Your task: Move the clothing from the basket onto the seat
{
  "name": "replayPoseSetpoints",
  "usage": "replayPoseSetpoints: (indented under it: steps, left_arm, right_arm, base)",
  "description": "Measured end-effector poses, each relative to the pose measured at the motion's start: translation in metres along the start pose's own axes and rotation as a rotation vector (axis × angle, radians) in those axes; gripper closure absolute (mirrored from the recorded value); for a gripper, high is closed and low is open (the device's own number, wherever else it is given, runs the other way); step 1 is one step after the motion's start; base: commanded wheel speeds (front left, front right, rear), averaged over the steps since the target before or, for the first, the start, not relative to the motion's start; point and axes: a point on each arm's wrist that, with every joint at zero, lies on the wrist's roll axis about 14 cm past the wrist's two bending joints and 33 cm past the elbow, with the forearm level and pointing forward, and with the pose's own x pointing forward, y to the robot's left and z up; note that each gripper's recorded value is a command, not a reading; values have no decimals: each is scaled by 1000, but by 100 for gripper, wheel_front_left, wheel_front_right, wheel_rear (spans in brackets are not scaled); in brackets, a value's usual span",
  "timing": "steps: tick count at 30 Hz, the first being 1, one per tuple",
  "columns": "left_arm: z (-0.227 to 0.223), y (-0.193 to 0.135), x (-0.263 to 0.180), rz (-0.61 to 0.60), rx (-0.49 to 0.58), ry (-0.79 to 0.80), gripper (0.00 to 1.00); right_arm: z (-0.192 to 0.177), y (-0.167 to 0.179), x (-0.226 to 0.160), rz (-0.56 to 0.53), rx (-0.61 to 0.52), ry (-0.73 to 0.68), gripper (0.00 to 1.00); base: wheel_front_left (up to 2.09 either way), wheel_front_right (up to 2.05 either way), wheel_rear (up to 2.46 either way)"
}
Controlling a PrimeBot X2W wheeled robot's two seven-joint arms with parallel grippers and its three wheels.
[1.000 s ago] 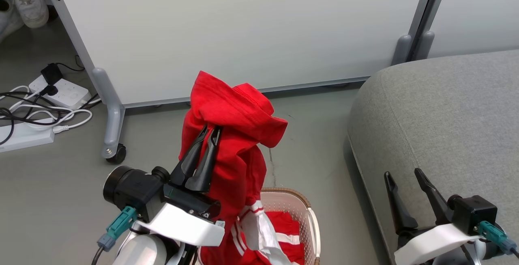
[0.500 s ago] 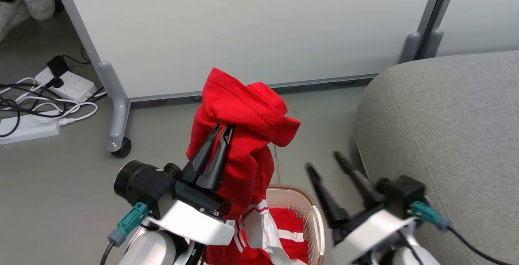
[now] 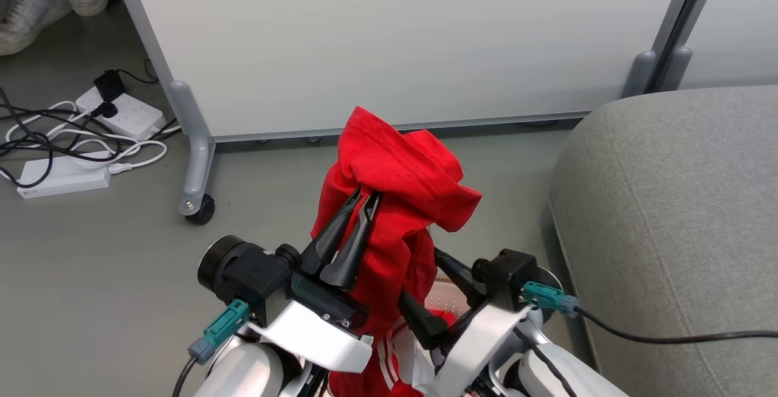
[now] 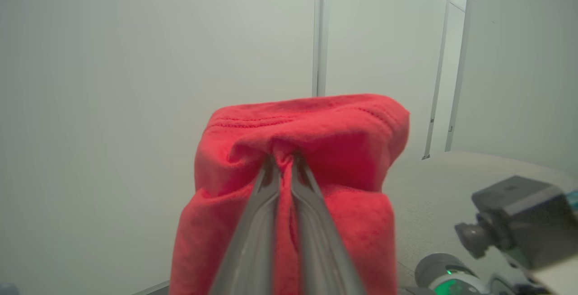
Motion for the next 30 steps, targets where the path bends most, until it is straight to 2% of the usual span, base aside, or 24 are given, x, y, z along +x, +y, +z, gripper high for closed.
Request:
replayPoseSetpoints:
  steps: [4, 5, 7, 11, 12, 13, 14, 22, 30]
  left_arm:
    - [0, 1, -1, 3, 2, 2, 100]
    - [0, 1, -2, 5, 2, 3, 100]
    - [0, 1, -2, 6, 2, 3, 100]
    - [0, 2, -2, 8, 4, 4, 100]
    - [-1, 2, -2, 8, 1, 4, 91]
    - [-1, 2, -2, 7, -1, 6, 56]
    - [-1, 2, -2, 8, -2, 7, 0]
    - [-6, -3, -1, -14, -1, 29, 0]
    - [-30, -23, -6, -104, 14, 114, 0]
  right_arm:
    - [-5, 11, 8, 48, 12, 20, 0]
    - [-6, 13, 9, 57, 14, 22, 26]
    - [-7, 16, 11, 70, 21, 25, 100]
    - [-10, 16, 12, 80, 29, 31, 100]
    - [-9, 16, 12, 81, 30, 27, 100]
    - [-8, 15, 13, 79, 33, 26, 100]
    - [-6, 13, 13, 77, 37, 15, 100]
    - [19, -28, 8, -35, 58, -73, 100]
    - [44, -84, -11, -191, -7, -139, 100]
  base:
    - [0, 0, 0]
    - [0, 0, 0]
    - [0, 0, 0]
    - [0, 0, 0]
    - [0, 0, 0]
    - [0, 0, 0]
    - [0, 0, 0]
    - [0, 0, 0]
    - [0, 0, 0]
